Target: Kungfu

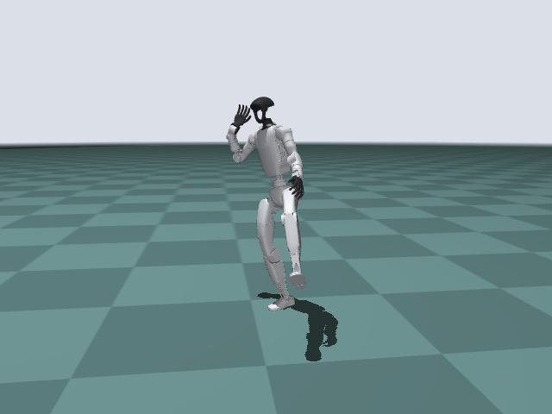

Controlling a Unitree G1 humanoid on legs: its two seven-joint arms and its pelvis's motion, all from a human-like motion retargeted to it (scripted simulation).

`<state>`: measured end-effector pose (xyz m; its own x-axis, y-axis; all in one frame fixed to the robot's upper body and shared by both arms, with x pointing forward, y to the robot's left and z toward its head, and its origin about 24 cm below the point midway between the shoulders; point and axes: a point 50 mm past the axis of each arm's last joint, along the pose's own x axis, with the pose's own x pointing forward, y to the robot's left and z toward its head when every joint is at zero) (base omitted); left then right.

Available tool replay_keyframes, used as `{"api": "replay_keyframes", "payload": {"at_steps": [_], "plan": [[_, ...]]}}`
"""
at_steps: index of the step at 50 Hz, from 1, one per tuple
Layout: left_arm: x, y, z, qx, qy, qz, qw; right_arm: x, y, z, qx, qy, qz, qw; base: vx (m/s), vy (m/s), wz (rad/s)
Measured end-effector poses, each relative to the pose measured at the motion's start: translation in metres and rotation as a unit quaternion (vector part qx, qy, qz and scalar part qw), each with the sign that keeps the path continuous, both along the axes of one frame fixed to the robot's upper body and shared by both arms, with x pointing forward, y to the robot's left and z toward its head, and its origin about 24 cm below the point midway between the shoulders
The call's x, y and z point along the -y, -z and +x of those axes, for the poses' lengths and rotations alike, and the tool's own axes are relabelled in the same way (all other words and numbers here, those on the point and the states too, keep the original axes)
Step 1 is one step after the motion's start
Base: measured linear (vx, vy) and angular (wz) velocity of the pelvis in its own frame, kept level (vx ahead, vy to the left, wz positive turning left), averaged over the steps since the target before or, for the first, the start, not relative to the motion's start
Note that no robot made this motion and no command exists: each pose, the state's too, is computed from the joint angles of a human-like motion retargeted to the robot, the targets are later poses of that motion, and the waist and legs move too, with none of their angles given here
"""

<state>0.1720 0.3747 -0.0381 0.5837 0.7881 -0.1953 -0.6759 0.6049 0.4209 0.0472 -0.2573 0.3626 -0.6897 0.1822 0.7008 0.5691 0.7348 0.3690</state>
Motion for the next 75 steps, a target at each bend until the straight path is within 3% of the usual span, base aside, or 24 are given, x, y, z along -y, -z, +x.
{"api": "replay_keyframes", "payload": {"at_steps": [8,15,28,35,44,51,57,63,68,75], "plan": [[0.010,-0.007,0.000,0.045,-0.004,0.049,0.998,0.005,0.001,0.000,-0.004,-0.010,0.015,1.000,0.09,0.06,-0.31],[0.023,0.001,0.008,0.042,0.068,0.001,0.997,0.008,0.005,-0.008,-0.001,0.003,0.023,1.000,0.05,-0.05,0.55],[0.035,0.011,-0.004,0.032,0.083,-0.010,0.996,0.015,0.005,0.000,-0.051,0.021,0.033,0.998,0.01,0.10,0.28],[0.038,0.025,-0.027,0.036,0.026,-0.044,0.998,0.025,0.009,0.037,-0.147,-0.044,0.054,0.987,0.15,0.17,0.13],[0.035,0.024,-0.043,0.079,-0.060,-0.057,0.993,0.030,0.045,0.161,-0.394,-0.197,0.103,0.892,0.22,0.20,0.43],[0.019,-0.005,-0.041,0.156,-0.121,-0.008,0.980,-0.018,0.109,0.267,-0.600,-0.345,0.093,0.716,0.39,0.27,0.93],[0.003,-0.044,-0.028,0.232,-0.147,0.058,0.960,-0.068,0.143,0.306,-0.680,-0.392,0.062,0.617,0.60,0.28,1.82],[-0.010,-0.083,-0.023,0.306,-0.167,0.089,0.933,-0.161,0.152,0.326,-0.727,-0.424,-0.053,0.538,0.80,0.45,0.46],[-0.005,-0.128,0.011,0.391,-0.134,0.108,0.904,-0.198,0.139,0.328,-0.723,-0.456,-0.089,0.511,0.66,0.44,0.89],[0.018,-0.196,0.078,0.489,-0.047,0.103,0.865,-0.214,0.110,0.320,-0.696,-0.448,-0.112,0.549,0.66,0.22,1.93]]}}
